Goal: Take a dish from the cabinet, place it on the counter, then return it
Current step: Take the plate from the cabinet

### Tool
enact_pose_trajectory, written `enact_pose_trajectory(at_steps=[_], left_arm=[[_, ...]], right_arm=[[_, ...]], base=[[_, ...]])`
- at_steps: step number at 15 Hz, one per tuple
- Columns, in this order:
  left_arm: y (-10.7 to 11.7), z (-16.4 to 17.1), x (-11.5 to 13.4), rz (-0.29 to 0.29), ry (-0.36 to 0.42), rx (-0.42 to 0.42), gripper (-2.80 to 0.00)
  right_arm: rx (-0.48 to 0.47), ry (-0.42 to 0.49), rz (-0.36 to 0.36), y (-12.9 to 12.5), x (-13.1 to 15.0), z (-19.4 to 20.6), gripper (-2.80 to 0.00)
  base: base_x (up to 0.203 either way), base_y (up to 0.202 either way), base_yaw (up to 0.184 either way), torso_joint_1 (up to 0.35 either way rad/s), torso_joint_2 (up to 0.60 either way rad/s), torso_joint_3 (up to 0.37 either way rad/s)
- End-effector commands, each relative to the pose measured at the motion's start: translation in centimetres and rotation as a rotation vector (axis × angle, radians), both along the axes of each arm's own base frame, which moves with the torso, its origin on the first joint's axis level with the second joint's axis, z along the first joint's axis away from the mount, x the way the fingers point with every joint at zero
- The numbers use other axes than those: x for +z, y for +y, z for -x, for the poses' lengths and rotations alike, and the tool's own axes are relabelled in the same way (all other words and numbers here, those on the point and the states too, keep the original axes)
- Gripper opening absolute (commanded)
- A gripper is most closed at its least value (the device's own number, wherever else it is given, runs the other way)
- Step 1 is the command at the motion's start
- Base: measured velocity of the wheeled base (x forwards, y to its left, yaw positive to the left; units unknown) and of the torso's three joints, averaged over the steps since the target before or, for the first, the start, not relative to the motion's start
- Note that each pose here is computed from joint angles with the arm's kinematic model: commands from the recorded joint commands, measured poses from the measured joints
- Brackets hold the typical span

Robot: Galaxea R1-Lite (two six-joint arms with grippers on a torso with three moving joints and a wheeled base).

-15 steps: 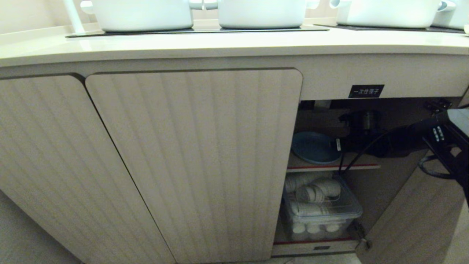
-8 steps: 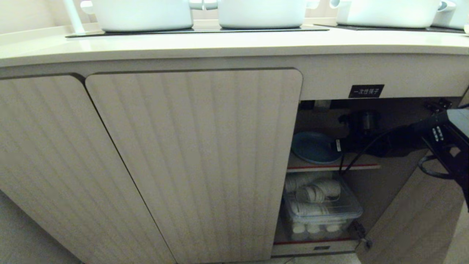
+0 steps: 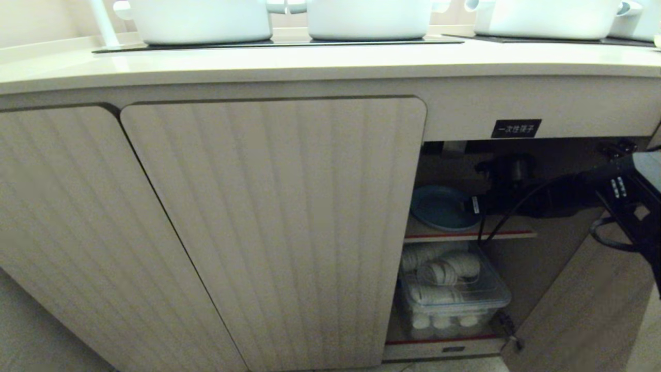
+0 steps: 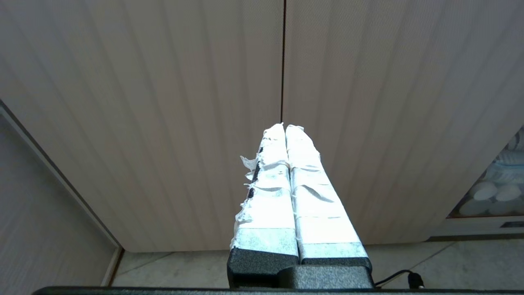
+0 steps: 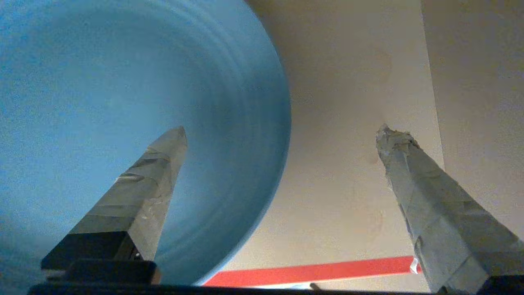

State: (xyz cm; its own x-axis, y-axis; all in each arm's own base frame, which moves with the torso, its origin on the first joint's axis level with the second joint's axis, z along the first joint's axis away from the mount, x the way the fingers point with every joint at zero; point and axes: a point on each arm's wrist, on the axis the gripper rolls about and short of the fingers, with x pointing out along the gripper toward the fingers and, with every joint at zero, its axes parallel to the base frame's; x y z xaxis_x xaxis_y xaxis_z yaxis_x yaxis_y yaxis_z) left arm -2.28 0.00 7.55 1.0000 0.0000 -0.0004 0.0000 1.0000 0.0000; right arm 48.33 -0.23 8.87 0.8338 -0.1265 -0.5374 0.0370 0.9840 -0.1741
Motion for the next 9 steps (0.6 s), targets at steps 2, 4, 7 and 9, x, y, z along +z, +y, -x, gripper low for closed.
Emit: enact_pose_trajectory(at_steps=[2,4,7,9], left_arm=[[0.00,0.00,0.00,0.000,0.000,0.000,-2.80],[0.00,0.00,0.00,0.000,0.000,0.001,-2.80],[0.00,0.00,0.00,0.000,0.000,0.000,-2.80],[0.00,0.00,0.00,0.000,0.000,0.000,-2.80]], right_arm=[[-0.001,0.011,0.002,-0.06,0.31,-0.20,0.00],[-0.004,0.025,0.002,-0.21,0.20,-0.30,0.00],[-0.006,0.035,0.002,-0.29,0.39,-0.45,0.00],[-0.005,0.055,0.000,-0.36,0.28,-0.35,0.00]], base=[[0.000,0.000,0.000,0.000,0.00,0.000],[0.000,0.000,0.000,0.000,0.00,0.000],[0.000,0.000,0.000,0.000,0.00,0.000],[0.000,0.000,0.000,0.000,0.00,0.000]])
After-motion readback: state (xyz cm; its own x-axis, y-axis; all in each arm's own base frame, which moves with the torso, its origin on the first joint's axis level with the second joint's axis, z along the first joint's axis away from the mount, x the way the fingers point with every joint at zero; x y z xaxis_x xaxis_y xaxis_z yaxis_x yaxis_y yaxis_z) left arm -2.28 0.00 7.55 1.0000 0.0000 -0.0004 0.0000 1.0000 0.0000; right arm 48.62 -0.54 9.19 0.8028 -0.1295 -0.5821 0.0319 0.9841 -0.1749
